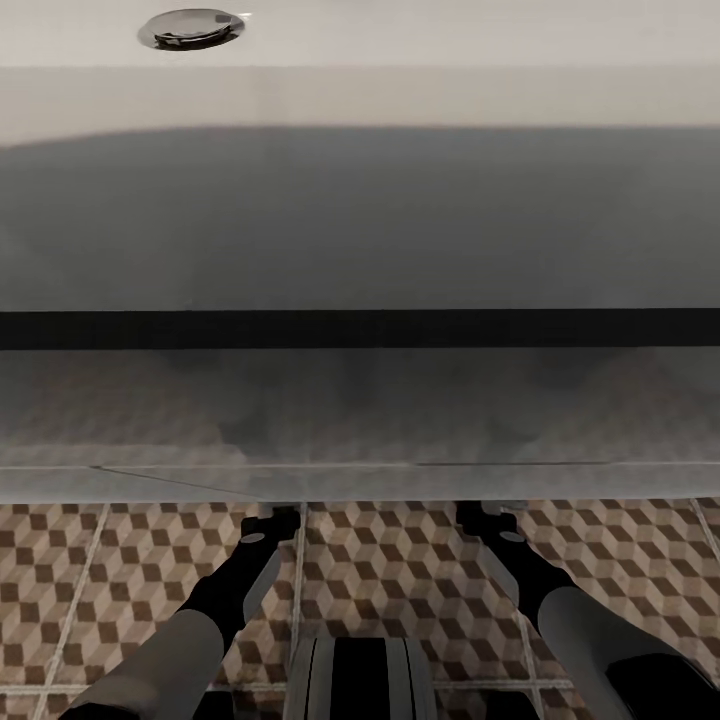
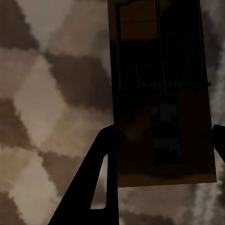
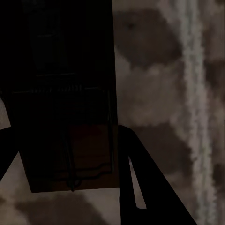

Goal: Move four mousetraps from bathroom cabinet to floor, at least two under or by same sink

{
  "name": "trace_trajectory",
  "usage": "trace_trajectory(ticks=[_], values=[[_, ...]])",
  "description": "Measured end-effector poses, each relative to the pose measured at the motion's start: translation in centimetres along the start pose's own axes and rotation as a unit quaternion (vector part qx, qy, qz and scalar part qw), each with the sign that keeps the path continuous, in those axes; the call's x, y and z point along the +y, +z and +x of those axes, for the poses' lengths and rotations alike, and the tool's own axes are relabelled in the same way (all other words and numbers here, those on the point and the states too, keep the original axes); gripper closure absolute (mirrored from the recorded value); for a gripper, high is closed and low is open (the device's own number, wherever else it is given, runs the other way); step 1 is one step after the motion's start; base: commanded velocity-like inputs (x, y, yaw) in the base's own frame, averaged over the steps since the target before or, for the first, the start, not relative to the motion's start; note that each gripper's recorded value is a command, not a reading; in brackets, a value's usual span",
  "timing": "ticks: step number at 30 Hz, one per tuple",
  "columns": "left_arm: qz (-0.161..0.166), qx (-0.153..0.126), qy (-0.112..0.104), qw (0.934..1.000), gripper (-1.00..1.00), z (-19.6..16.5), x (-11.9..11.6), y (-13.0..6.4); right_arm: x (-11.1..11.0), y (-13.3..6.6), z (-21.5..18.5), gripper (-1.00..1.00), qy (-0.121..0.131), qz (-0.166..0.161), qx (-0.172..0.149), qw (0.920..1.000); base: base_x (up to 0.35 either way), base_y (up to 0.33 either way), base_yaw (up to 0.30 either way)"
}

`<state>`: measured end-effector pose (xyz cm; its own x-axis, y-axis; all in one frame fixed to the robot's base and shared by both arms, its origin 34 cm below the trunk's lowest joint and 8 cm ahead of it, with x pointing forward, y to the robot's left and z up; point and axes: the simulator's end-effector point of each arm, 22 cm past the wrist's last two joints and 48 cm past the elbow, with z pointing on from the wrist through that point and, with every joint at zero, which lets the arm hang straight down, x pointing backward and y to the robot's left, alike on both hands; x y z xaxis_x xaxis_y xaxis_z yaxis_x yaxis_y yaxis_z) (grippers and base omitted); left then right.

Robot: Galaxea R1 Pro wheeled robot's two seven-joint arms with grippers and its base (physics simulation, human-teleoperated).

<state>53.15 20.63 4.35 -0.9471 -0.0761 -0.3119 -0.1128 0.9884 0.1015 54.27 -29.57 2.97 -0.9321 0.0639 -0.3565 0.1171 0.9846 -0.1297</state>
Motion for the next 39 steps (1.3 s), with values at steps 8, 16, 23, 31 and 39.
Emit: trace_trajectory(ticks=[8,16,23,31,39], values=[[0.0,0.0,0.0,1.0,1.0,-0.02,0.0,0.0,-0.04,0.0,-0.02,1.0,0.0,0.0,0.0,1.0,0.0,0.0,0.0],[0.0,0.0,-0.001,1.0,1.0,0.0,-0.02,0.0,-0.13,0.01,-0.16,1.0,0.003,0.001,-0.003,1.0,0.0,0.0,0.0],[0.0,-0.001,0.0,1.0,1.0,-0.02,-0.08,-0.02,-0.14,0.01,-0.2,1.0,0.003,0.001,-0.004,1.0,0.0,0.0,0.0],[0.0,-0.001,0.001,1.0,1.0,-0.03,-0.1,-0.02,-0.28,0.03,0.18,-1.0,0.003,0.002,0.002,1.0,0.0,0.0,0.0],[0.0,-0.001,0.002,1.0,1.0,-0.05,0.0,0.0,-0.62,0.05,0.45,-1.0,0.004,0.006,0.005,1.0,0.0,0.0,0.0]])
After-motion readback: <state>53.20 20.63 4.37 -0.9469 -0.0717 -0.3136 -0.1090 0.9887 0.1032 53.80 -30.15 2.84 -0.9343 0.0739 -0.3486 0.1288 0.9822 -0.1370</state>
